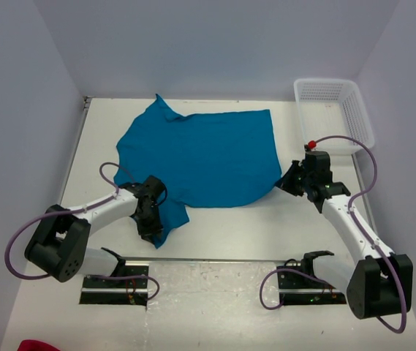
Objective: Fold and stack the t-shirts
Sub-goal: Grap the side of the flattened tshirt closest away from the robot with both arms
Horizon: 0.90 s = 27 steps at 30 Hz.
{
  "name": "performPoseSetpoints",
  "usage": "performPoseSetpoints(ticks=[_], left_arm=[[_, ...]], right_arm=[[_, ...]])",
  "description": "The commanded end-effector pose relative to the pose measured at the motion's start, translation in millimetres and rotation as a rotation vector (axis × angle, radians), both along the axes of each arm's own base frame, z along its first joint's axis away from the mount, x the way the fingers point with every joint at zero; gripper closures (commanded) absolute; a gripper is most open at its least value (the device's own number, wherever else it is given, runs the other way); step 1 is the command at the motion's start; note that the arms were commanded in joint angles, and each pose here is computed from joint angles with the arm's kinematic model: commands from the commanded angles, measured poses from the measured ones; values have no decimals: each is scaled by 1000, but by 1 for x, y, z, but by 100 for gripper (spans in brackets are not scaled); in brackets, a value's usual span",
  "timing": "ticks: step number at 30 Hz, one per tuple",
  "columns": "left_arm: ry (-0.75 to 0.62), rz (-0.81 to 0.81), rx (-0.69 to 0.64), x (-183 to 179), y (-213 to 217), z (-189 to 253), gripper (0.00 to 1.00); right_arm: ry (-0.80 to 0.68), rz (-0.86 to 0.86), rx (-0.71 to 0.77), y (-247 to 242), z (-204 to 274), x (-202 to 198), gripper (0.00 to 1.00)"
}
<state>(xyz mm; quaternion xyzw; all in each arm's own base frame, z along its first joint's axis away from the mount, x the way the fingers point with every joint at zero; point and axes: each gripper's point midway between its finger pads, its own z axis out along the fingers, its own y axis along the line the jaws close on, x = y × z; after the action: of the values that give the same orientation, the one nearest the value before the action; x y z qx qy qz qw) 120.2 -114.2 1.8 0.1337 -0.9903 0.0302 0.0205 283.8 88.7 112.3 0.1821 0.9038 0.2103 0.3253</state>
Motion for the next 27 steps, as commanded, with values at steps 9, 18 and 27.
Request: performPoseSetpoints(ticks=[9, 18, 27], left_arm=[[-120, -19, -44, 19, -8, -29, 100], [-224, 6, -98, 36, -17, 2, 100], [-410, 75, -74, 62, -6, 42, 100]], right_arm=[[-33, 24, 21, 6, 13, 0, 100], [-16, 23, -17, 4, 6, 1, 100], [33, 20, -90, 4, -11, 2, 100]])
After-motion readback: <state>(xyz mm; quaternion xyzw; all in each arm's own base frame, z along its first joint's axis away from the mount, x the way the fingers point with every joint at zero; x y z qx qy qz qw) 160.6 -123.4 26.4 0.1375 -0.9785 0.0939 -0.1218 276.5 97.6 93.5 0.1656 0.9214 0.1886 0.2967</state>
